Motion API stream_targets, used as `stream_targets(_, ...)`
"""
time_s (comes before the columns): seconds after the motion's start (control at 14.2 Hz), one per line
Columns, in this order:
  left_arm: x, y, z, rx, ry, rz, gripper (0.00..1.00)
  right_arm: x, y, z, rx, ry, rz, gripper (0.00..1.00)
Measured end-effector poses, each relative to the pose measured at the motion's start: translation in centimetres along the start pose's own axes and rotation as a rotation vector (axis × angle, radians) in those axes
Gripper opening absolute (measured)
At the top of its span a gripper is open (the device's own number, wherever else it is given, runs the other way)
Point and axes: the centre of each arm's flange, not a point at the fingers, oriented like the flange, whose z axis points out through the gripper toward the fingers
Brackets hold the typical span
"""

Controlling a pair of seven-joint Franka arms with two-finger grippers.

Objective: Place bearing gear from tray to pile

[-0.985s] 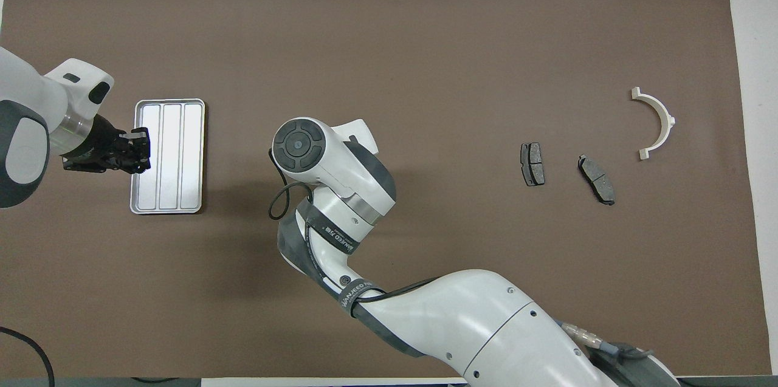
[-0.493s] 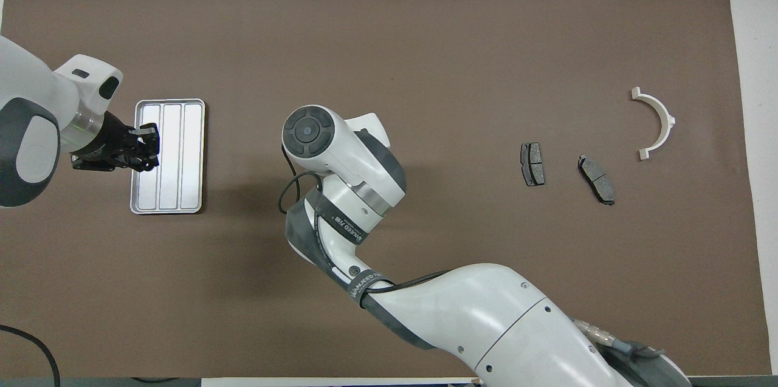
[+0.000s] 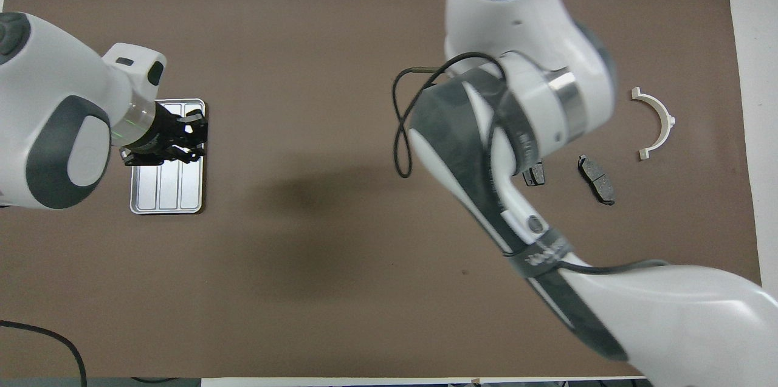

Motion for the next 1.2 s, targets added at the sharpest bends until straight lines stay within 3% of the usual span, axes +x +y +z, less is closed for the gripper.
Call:
stream_targets(0.21,-6.8,8.8,1.1,-0.044,0.045,-0.038,0.24,2.8,12.3,-2.1,0.02,0.004,-0.182,0.35)
stream_targets(0.49,-13.4,18.0,7.1,-0.031,0.029,-0.051,0.24,6.6,22.6,1.8,0.033,0.033,-0.265,0.35)
stream_targets(0.7,-13.5,22.0,13.1,-0.047,0.034,-0.061,0.24,8.8,23.5,9.1,0.028,0.074,-0.26,0.35)
stream_targets(0.91,-13.3,22.0,15.9,-0.043,0.032,-0.064,0.24,9.6,22.8,17.6,0.017,0.125,-0.277,0.35)
stream_targets(1.2,-14.4,21.8,17.4,-0.032,0.029,-0.052,0.24,10.6,23.2,22.5,0.023,0.145,-0.268,0.35)
